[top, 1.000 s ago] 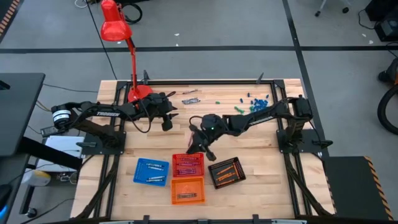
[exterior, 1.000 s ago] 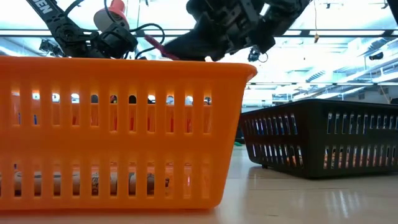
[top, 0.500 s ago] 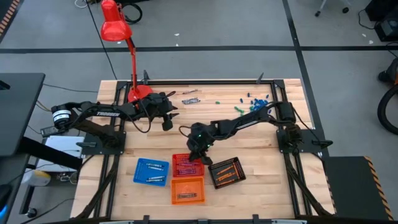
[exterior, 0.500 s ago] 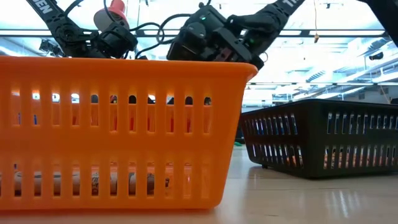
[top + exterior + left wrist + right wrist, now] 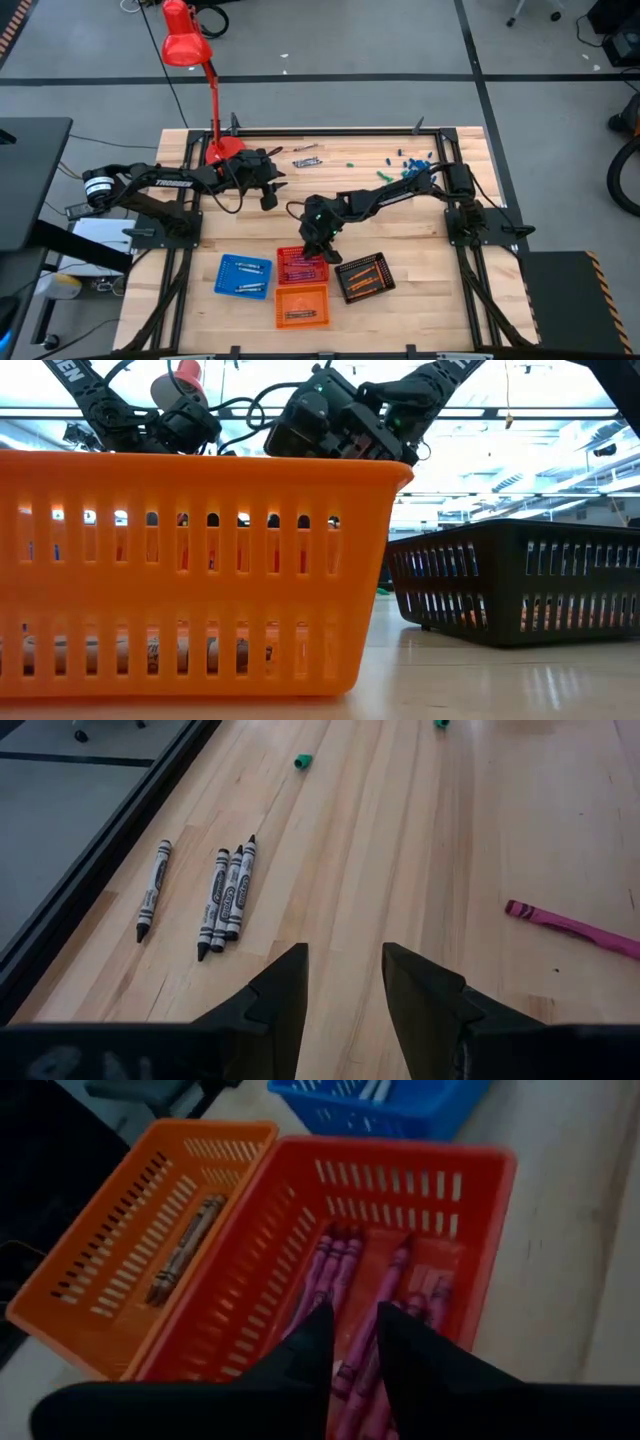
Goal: Sort crayons
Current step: Put the violet crayon into the red bin
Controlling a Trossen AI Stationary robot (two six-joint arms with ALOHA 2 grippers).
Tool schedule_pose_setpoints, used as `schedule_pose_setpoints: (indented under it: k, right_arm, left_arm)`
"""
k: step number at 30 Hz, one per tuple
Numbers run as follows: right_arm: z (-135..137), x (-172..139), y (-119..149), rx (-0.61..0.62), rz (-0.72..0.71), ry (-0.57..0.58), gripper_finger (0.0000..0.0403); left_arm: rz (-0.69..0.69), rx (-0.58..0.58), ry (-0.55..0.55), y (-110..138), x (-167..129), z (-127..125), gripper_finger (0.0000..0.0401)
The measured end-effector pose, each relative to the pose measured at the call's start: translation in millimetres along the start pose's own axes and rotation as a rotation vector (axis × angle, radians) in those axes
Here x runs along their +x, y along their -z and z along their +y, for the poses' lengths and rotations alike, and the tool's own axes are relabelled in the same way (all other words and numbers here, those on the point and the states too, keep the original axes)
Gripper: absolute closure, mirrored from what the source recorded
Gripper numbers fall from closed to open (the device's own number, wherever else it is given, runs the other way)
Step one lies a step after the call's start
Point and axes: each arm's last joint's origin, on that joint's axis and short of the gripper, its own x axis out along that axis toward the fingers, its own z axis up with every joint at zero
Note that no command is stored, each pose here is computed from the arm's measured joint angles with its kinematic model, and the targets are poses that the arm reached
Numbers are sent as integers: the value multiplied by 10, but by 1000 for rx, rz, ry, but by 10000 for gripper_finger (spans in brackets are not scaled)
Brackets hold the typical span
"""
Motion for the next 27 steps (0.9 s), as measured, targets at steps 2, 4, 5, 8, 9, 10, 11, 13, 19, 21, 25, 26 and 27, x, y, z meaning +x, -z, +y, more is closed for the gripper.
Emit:
schedule_pose_setpoints:
  k: [2,4,5,8,9,10,11,13,19,21,25,26,27]
  right_arm:
    - [-1,-79,-76,-35,-6,22,317]
    - [-9,-187,-184,-67,-38,51,318]
    - [-14,-234,-211,-71,-47,60,318]
    - [-66,-322,-237,-67,-57,109,318]
    - [-98,-339,-232,-61,-55,134,318]
    - [-132,-358,-219,-52,-49,156,317]
    - [-168,-366,-198,-44,-39,176,317]
    - [-256,-384,-146,-53,-19,214,314]
    - [-459,-454,-29,-85,18,276,294]
    - [-494,-488,-12,-107,32,283,283]
    - [-561,-542,10,-138,41,295,254]
    - [-575,-551,16,-141,43,297,247]
    - [-606,-533,40,-142,45,297,241]
  left_arm:
    - [0,0,0,-1,0,-1,260]
    - [-2,0,0,-2,0,0,260]
    - [-2,0,0,-2,0,0,260]
    - [-3,0,0,-3,0,0,260]
    - [-3,0,0,-3,0,0,260]
    - [-2,0,0,-2,0,0,260]
    - [-2,0,0,-2,0,0,260]
    - [-3,0,0,-3,0,0,260]
    - [-6,1,-1,-6,0,1,260]
    - [-8,1,-1,-8,0,1,260]
    - [-13,2,-3,-13,0,3,260]
    - [-13,2,-3,-13,0,3,260]
    - [-13,2,-3,-13,0,3,260]
